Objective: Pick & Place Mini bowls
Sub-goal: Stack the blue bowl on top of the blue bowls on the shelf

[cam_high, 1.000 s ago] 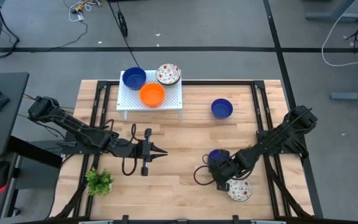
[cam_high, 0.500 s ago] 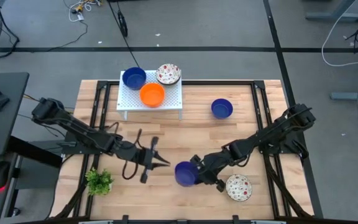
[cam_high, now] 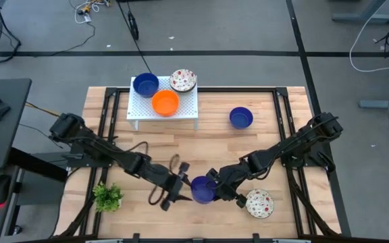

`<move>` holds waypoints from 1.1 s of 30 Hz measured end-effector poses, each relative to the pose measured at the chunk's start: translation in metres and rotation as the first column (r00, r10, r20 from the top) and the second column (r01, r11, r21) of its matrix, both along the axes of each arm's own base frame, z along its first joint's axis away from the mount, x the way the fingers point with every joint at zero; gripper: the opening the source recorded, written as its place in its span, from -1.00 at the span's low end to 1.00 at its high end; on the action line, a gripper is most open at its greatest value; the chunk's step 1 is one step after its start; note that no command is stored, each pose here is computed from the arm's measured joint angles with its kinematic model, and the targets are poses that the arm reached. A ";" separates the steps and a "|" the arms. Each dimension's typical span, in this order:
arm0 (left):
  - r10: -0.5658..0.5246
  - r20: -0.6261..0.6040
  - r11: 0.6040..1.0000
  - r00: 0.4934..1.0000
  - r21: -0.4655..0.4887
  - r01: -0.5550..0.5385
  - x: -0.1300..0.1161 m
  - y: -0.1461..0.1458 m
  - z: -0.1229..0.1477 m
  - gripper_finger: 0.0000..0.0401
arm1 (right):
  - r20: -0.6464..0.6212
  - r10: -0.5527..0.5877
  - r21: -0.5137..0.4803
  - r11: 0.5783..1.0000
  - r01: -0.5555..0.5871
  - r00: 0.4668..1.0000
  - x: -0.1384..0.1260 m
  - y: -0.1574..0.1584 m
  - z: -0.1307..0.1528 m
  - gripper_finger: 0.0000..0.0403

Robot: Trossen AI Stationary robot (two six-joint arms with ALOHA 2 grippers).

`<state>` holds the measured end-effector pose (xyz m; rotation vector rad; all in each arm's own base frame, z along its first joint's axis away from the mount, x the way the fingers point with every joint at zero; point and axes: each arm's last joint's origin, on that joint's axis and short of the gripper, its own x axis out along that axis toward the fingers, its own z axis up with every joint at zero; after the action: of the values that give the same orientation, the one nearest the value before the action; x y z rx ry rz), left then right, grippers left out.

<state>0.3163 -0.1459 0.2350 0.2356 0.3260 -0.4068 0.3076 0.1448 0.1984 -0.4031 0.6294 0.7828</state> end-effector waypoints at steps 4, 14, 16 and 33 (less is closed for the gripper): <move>0.024 -0.112 0.998 0.993 0.063 -0.017 0.019 -0.008 -0.012 0.10 | 0.000 0.001 0.000 1.000 -0.001 1.000 0.000 0.000 0.000 -0.97; 0.035 -0.232 0.994 0.972 0.110 -0.010 0.035 -0.016 -0.013 -0.17 | 0.001 -0.001 -0.002 1.000 0.001 1.000 0.000 0.000 0.000 -0.97; 0.037 -0.247 0.994 0.968 0.106 -0.011 0.035 -0.015 -0.014 -0.26 | 0.003 -0.010 -0.010 1.000 0.010 1.000 0.000 0.000 0.000 -0.97; -0.090 -0.289 0.995 0.953 0.017 0.099 0.034 -0.016 -0.016 -0.96 | 0.099 -0.032 0.056 0.998 0.026 0.995 0.007 0.003 0.009 -0.74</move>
<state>0.3503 -0.1619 0.2193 0.2229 0.6098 -0.5323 0.3145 0.1476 0.2075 -0.3796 0.5184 0.7460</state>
